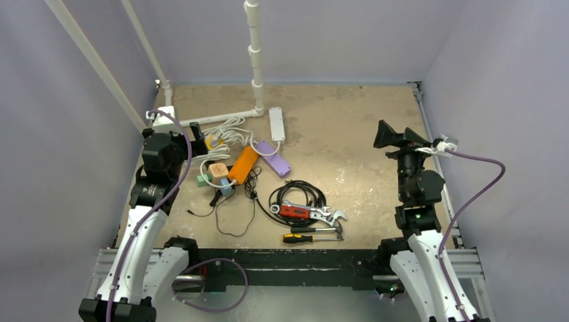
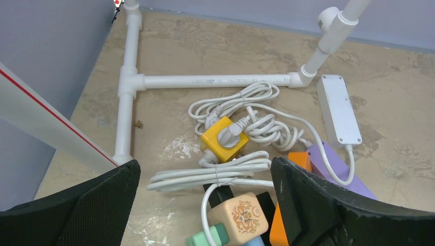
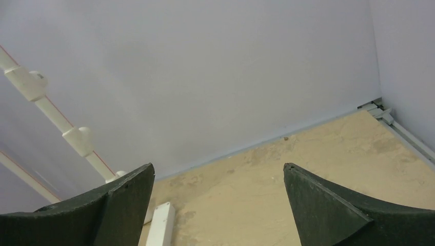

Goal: Pull the plug off the socket
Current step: Move the socket to the center of the board.

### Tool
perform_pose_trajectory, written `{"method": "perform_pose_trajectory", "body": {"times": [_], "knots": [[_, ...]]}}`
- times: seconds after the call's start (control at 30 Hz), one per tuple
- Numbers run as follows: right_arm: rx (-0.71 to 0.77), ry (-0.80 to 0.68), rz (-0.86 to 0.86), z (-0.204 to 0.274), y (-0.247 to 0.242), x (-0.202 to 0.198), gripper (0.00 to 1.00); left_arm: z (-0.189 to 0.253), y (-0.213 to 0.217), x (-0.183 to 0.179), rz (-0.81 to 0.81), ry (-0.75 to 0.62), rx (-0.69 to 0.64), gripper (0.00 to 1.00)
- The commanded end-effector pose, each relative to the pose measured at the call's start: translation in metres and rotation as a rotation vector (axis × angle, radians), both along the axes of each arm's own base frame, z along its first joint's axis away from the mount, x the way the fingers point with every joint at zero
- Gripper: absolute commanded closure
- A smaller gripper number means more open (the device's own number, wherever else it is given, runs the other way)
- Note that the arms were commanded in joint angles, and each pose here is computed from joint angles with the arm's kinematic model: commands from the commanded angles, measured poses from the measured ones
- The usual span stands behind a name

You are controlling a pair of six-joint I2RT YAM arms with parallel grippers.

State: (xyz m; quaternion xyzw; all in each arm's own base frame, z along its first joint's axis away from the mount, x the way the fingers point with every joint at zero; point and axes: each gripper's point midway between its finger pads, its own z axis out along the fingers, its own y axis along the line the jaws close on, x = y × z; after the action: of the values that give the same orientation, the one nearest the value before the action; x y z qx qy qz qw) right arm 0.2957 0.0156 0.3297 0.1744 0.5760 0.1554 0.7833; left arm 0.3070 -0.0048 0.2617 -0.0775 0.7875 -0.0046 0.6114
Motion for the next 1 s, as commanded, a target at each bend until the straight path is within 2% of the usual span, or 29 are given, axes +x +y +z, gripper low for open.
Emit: {"method": "perform_pose_trajectory", "body": {"times": [0.0, 0.2, 0.33, 0.47, 0.57, 0.77, 0.97], "knots": [[-0.022, -0.094, 0.049, 0.033, 0.008, -0.012, 0.01, 0.017, 0.002, 0.002, 0.014, -0.036, -0.022, 0.01], [0.037, -0.121, 0.013, 0.036, -0.002, -0.026, 0.01, 0.015, 0.005, -0.004, 0.034, -0.047, -0.024, 0.01], [0.019, -0.129, 0.051, 0.041, 0.005, -0.031, 0.01, 0.008, 0.008, -0.007, 0.058, -0.025, -0.016, 0.01], [0.014, -0.099, 0.052, 0.037, 0.005, -0.029, 0.01, 0.002, -0.015, 0.001, -0.046, 0.009, 0.005, 0.04], [-0.047, -0.094, 0.102, 0.037, 0.016, -0.027, 0.01, -0.010, -0.040, 0.008, -0.127, 0.081, 0.040, 0.05], [-0.138, -0.061, 0.249, 0.025, 0.045, -0.014, 0.01, -0.027, -0.126, 0.021, -0.390, 0.191, 0.053, 0.04], [-0.191, 0.003, 0.393, 0.010, 0.072, 0.001, 0.01, -0.058, -0.204, 0.035, -0.605, 0.335, -0.093, 0.04]]}}
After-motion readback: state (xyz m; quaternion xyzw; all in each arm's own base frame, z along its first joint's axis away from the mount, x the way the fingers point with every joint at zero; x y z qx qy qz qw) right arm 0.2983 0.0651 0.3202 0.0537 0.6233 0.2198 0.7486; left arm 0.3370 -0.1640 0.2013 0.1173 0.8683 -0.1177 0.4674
